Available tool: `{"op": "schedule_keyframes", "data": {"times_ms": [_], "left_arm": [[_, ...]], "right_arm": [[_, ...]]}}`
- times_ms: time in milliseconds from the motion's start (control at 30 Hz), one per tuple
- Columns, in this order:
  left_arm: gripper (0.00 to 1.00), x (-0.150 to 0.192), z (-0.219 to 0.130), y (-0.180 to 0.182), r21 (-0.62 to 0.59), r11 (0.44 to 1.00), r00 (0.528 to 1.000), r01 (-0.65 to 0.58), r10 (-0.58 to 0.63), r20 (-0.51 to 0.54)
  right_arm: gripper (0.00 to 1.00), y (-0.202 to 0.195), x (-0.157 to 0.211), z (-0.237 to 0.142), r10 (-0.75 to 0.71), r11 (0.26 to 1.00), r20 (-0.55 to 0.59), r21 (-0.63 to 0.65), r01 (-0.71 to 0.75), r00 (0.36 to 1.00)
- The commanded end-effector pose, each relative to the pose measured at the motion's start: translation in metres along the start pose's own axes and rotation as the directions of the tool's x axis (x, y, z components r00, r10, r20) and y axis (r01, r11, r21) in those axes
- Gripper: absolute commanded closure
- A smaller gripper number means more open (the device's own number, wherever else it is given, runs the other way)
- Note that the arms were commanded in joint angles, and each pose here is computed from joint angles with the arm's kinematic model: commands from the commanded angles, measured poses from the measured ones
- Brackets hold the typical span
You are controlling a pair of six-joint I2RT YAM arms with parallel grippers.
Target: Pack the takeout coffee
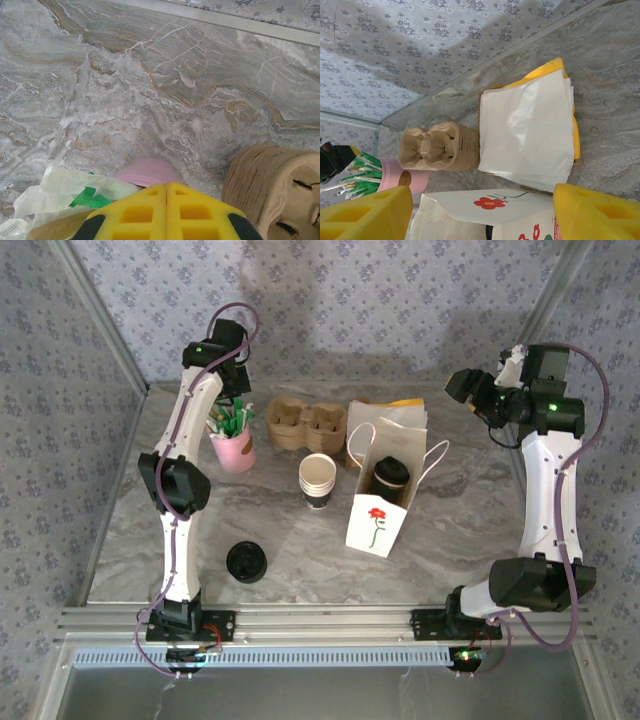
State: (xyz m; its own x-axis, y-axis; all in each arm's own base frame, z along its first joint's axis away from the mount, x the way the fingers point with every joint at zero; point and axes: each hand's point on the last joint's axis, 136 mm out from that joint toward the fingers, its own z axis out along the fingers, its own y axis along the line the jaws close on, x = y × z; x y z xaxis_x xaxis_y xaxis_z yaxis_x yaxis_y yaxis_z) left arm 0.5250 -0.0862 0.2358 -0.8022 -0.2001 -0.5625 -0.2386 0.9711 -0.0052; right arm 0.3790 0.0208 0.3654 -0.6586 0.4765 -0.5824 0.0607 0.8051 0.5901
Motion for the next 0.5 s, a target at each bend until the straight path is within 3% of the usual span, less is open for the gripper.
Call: {"op": "schedule_keyframes", "data": {"times_ms": [0, 467], "left_arm": [[1.00, -0.023, -0.041, 0.008, 0.013, 0.999, 0.994, 0.032, -0.033, 0.101], [1.00, -0.028, -0.114, 0.011, 0.067, 0.998, 0.980, 0.019, -0.032, 0.194]], "right_arm": [[0.24, 0.002, 0.003, -0.003, -0.016, 1.000, -0.009, 0.008, 0.016, 1.000], [0.24, 0.027, -0.002, -0.033, -0.051, 0.999, 0.035, -0.017, 0.051, 0.998]]}}
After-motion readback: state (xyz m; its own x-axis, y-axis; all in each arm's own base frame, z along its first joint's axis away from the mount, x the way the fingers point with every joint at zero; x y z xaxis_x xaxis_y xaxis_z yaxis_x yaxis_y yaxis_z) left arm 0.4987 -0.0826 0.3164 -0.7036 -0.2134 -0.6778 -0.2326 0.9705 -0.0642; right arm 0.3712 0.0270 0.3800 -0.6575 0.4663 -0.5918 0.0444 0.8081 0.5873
